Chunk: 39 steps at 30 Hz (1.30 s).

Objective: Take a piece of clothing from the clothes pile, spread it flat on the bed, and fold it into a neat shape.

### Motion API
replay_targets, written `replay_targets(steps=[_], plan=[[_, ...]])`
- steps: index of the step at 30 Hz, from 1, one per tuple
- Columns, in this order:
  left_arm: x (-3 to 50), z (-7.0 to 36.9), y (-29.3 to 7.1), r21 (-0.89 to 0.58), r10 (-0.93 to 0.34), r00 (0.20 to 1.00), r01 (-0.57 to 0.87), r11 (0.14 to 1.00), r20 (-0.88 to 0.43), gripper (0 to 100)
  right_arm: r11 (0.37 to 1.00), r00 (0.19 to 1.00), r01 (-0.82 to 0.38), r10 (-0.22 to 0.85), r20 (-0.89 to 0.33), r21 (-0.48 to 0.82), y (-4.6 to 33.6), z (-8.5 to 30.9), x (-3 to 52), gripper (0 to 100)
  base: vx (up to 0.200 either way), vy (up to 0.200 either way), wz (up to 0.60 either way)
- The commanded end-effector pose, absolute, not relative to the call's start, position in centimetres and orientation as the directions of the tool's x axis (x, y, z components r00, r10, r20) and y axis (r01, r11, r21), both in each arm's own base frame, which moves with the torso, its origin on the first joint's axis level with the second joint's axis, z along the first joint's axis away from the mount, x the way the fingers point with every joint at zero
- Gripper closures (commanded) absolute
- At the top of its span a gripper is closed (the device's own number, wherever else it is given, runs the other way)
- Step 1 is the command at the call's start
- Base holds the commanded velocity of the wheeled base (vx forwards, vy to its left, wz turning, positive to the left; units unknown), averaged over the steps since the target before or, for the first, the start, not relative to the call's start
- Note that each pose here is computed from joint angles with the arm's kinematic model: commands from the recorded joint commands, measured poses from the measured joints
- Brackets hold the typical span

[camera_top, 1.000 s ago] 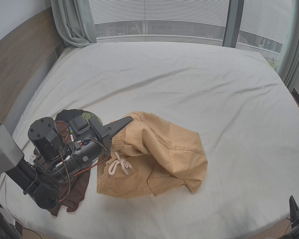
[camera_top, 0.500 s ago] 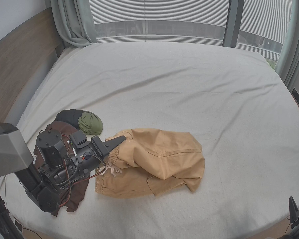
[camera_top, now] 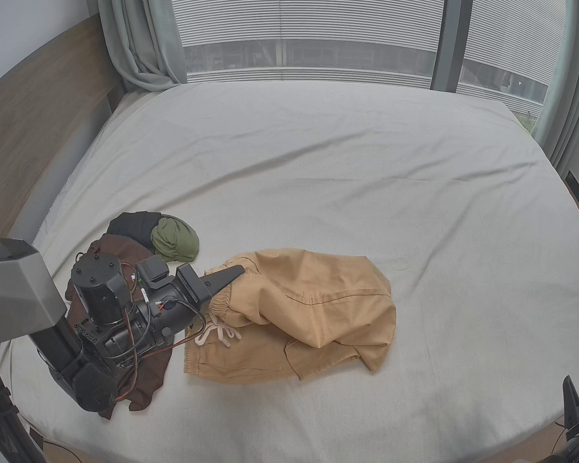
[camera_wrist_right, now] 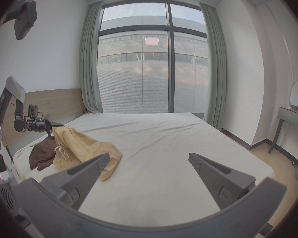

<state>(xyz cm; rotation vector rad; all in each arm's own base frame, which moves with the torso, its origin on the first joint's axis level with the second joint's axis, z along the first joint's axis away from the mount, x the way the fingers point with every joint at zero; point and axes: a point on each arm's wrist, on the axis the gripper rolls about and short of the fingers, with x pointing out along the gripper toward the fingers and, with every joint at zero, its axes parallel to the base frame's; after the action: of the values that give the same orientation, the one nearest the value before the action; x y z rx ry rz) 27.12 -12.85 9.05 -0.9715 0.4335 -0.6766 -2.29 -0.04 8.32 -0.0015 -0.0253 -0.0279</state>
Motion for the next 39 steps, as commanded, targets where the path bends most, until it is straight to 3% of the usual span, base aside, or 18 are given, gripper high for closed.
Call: replay_targets(steps=[1,6,12,30,39], plan=[[26.8,10.2,-12.8,-0.856,-0.698,0.716,0.358,0.372,-0.004,100,0.999,0.981,0.033,-0.032,0.192,-0.002,0.0,11.9,-3.4,0,0.0,0.0,0.0],[26.7,10.1,-12.9,-0.856,-0.702,0.712,0.36,0.372,-0.006,100,0.997,0.996,-0.071,0.069,0.054,0.037,-0.1,13.7,-1.6,0,0.0,0.0,0.0],[26.7,10.2,-13.0,-0.854,-0.702,0.713,0.364,0.372,-0.001,100,0.936,0.965,-0.227,0.253,-0.065,0.269,0.4,15.1,0.6,0,0.0,0.0,0.0],[26.8,10.4,-13.0,-0.851,-0.703,0.711,0.374,0.37,0.007,100,0.859,0.864,-0.406,0.472,-0.176,0.313,2.9,21.6,11.6,0,0.0,0.0,0.0],[26.7,10.7,-12.8,-0.847,-0.697,0.717,0.38,0.371,0.016,100,0.842,0.819,-0.415,0.511,-0.262,0.344,4.9,18.5,17.0,0,0.0,0.0,0.0]])
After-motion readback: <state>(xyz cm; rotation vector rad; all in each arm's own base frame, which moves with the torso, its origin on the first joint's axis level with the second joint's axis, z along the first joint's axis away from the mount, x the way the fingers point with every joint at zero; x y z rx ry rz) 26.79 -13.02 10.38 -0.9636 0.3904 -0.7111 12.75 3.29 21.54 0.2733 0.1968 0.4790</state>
